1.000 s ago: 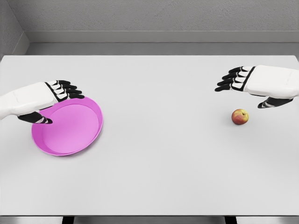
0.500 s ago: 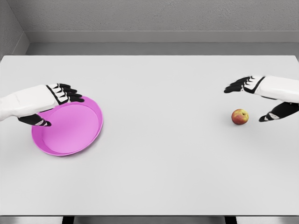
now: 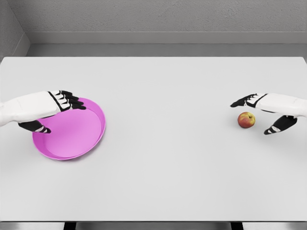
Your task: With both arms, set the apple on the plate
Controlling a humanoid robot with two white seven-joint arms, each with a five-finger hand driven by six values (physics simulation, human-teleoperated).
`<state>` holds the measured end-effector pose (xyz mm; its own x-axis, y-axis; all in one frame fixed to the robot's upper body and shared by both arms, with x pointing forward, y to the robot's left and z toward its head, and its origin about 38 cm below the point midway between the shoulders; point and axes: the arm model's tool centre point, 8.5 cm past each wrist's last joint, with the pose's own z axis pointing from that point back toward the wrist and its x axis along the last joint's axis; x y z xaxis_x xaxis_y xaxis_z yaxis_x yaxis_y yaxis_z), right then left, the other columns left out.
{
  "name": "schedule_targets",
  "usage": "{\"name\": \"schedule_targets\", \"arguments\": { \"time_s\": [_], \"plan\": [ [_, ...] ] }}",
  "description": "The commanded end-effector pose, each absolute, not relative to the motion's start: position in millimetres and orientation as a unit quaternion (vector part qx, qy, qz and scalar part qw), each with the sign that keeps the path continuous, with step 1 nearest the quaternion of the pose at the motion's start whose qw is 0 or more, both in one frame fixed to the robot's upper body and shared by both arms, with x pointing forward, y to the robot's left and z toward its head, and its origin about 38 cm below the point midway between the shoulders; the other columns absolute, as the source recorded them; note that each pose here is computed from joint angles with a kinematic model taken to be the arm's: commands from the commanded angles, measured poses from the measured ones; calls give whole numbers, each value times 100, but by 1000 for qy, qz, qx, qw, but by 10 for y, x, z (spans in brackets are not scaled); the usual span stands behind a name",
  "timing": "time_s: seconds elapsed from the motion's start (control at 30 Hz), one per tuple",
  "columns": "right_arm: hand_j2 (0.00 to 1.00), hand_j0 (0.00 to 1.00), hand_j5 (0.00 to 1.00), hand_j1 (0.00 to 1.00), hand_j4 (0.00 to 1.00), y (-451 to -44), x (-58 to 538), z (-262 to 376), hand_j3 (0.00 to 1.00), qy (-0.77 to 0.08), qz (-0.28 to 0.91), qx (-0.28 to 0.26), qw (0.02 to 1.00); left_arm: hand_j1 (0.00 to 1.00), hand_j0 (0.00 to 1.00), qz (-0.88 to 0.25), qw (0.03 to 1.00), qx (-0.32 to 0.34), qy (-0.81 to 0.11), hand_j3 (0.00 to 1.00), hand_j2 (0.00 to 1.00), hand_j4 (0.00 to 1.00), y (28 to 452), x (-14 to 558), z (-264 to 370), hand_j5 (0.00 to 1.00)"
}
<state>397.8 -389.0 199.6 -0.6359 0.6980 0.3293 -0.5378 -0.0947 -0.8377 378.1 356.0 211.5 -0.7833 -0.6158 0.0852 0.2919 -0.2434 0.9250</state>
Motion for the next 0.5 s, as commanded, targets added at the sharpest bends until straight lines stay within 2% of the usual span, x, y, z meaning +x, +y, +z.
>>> {"name": "schedule_targets", "arguments": {
  "time_s": [0.0, 0.47],
  "plan": [
    [100, 100, 100, 100, 100, -3979, 4001, 1931, 100, -520, 730, -80, 436, 100, 100, -775, 295, 146, -540, 100, 100, 100, 3549, 3782, 2107, 100],
    [100, 100, 100, 100, 100, -3927, 4169, 1599, 100, -509, 723, -81, 460, 100, 100, -775, 297, 144, -539, 100, 100, 100, 3538, 3790, 2086, 100]
  ]
}}
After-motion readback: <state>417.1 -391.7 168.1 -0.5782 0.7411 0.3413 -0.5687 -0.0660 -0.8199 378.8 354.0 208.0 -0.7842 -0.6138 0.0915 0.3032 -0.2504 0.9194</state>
